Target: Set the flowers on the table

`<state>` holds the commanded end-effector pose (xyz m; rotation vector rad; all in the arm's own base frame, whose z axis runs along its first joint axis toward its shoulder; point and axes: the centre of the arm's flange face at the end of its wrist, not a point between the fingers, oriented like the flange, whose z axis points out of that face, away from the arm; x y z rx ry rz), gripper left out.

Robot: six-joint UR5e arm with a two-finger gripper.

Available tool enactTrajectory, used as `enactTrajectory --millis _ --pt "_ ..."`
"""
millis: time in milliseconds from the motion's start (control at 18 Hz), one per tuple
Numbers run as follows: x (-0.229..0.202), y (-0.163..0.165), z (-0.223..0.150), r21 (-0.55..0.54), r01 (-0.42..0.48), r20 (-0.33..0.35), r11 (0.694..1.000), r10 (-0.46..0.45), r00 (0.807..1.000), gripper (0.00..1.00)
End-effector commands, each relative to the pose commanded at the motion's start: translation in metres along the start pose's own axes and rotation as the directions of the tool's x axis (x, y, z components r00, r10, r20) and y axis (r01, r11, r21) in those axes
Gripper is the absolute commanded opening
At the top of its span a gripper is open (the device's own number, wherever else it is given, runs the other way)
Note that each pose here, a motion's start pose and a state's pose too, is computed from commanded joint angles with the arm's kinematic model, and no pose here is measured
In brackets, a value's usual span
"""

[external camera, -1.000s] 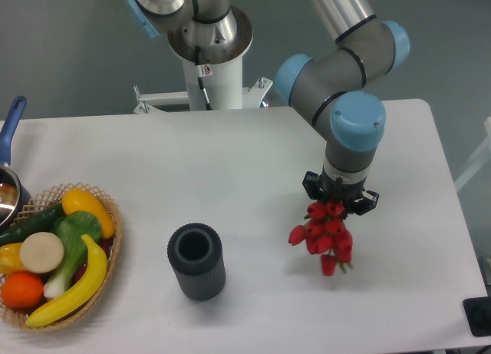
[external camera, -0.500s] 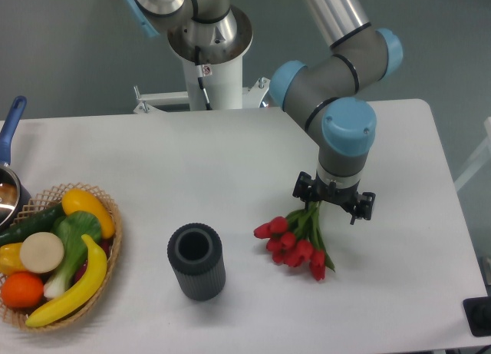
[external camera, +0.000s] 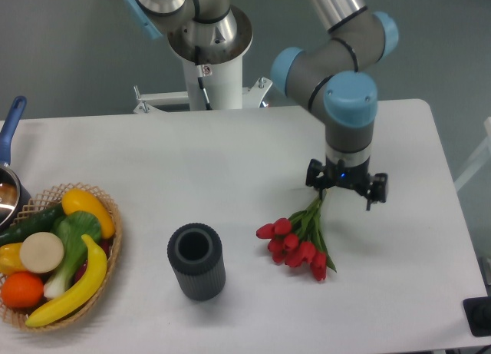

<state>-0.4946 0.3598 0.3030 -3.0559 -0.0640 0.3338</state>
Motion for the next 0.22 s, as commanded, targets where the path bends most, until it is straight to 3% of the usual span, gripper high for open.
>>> enactTrajectory --millis 222 --pt "-0.0057 0.0130 -0.0074 0.002 -0.030 0.000 1.000 0.030 1.000 1.00"
